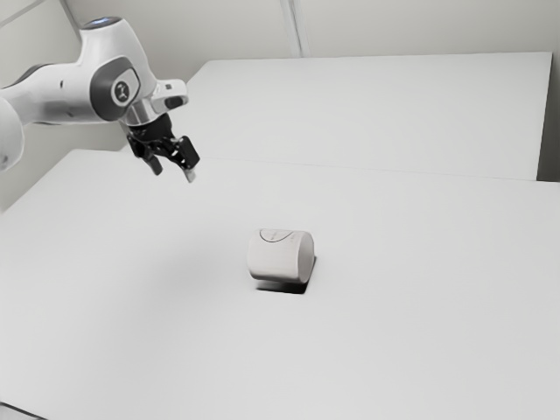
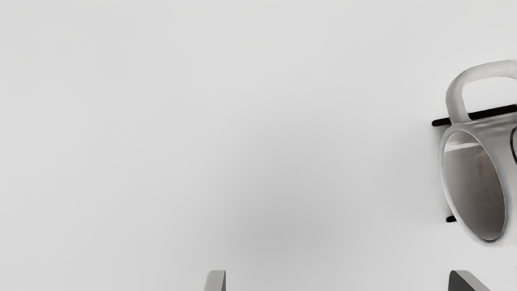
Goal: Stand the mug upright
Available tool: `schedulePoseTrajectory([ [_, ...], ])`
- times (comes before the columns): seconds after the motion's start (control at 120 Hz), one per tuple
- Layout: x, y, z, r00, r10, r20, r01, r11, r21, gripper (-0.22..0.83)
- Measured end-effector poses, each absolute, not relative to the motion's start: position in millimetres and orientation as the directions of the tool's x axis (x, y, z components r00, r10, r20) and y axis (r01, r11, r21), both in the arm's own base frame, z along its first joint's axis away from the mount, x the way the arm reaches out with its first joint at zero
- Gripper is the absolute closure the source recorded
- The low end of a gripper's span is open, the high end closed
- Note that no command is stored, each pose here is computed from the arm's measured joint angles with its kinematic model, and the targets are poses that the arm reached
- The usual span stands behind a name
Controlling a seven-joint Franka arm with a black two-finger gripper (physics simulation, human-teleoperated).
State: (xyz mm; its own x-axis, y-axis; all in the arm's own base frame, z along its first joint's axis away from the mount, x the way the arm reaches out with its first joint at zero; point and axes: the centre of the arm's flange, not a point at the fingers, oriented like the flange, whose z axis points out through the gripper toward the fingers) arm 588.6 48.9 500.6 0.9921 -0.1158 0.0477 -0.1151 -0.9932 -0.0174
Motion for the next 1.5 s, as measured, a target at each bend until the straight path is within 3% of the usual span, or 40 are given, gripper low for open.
schedulePoseTrajectory([
  [0.142, 585, 58, 496, 0.994, -0.091, 0.052, -0.092, -0.996, 0.014, 0.00],
  [0.483, 564, 36, 415, 0.999, -0.027, 0.022, -0.034, -0.883, 0.468, 0.00],
  [0.733, 569, 31, 361, 0.996, -0.067, 0.062, -0.091, -0.763, 0.639, 0.00],
  [1.033, 563, 18, 322, 0.988, -0.041, 0.151, -0.140, -0.658, 0.739, 0.00],
  [1.5, 565, -9, 299, 0.964, -0.091, 0.252, -0.256, -0.592, 0.764, 0.00],
])
